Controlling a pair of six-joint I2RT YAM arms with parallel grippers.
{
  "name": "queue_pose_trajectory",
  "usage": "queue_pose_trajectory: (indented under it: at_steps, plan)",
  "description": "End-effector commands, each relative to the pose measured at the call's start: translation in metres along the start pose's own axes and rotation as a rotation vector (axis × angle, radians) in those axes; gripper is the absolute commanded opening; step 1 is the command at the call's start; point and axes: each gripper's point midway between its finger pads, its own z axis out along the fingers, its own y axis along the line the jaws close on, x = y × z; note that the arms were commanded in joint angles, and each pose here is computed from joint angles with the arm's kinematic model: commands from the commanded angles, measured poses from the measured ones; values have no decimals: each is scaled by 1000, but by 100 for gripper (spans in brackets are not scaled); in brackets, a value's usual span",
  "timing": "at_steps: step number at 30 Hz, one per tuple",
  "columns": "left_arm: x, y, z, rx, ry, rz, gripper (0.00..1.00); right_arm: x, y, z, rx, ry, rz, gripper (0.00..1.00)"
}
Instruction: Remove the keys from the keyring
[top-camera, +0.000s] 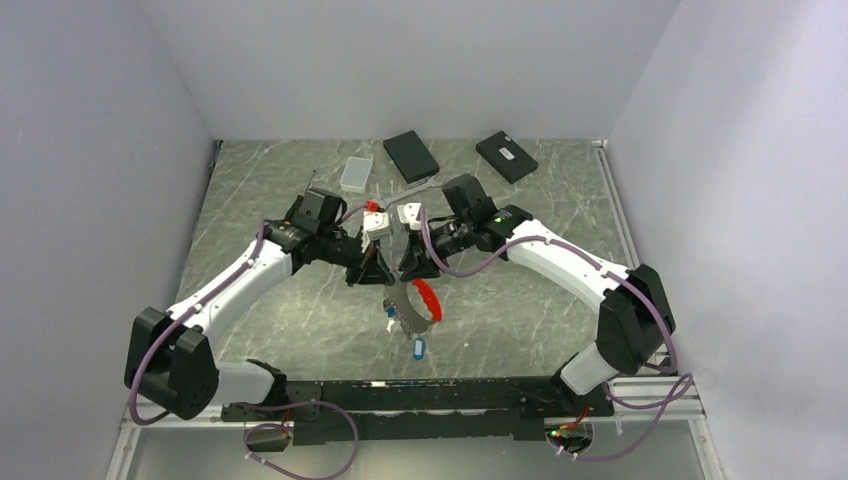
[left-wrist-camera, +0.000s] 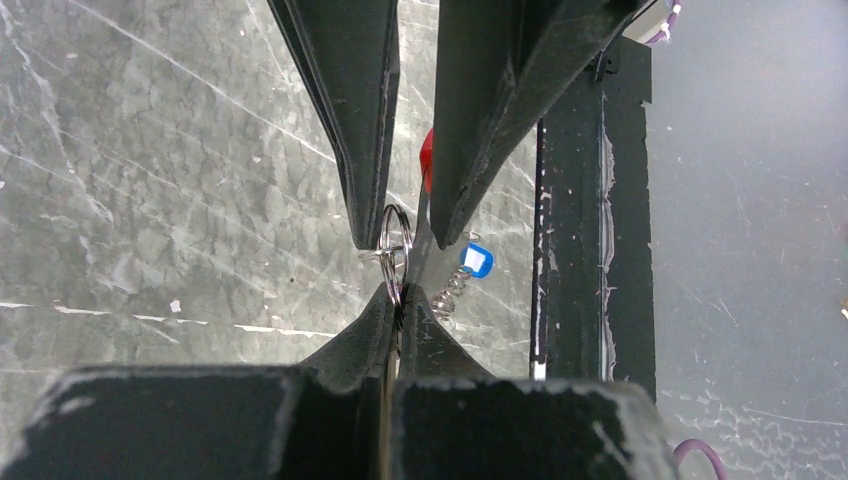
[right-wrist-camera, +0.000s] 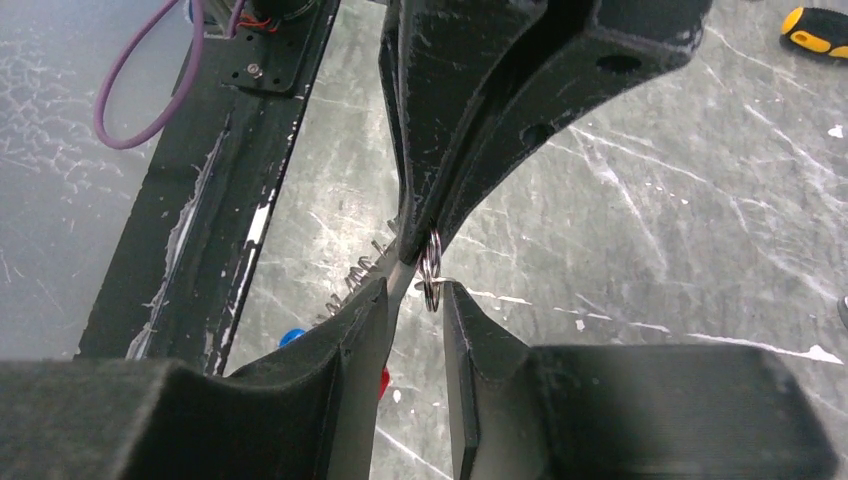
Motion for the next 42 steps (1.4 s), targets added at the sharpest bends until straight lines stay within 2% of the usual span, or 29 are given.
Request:
queue_pose_trajectory:
  at_steps: [1,5,9,13,16,19,22,28,31,35,42]
  plan:
    - [-8,-2,2,32,-38,8,0,-12,-4,5,-5,-50,-50,32]
    - [-5,-1,3,36,-33,1,0,-14,-4,6,-8,-53,-48,31]
    - [-4,-1,4,37,-30,1,0,-10,-5,7,-7,-48,-47,17]
    - [0,-2,4,42,-22,-3,0,-8,-7,7,2,-39,-46,10]
    - [3,0,5,39,-17,-12,0,-5,-7,7,10,-31,-40,0]
    - [10,7,7,10,2,-49,0,7,-9,9,26,-16,-25,0]
    - [26,20,7,-55,53,-106,7,28,-9,15,41,-4,4,0]
    - [45,23,9,-56,81,-252,3,60,-11,27,68,-6,45,0]
    - [40,24,12,-56,43,-266,6,61,-14,30,76,-17,52,0]
    - [38,22,7,-70,4,-296,1,59,-17,32,80,-33,72,0]
    - [55,22,-2,-119,14,-288,0,54,-29,21,121,-44,94,0]
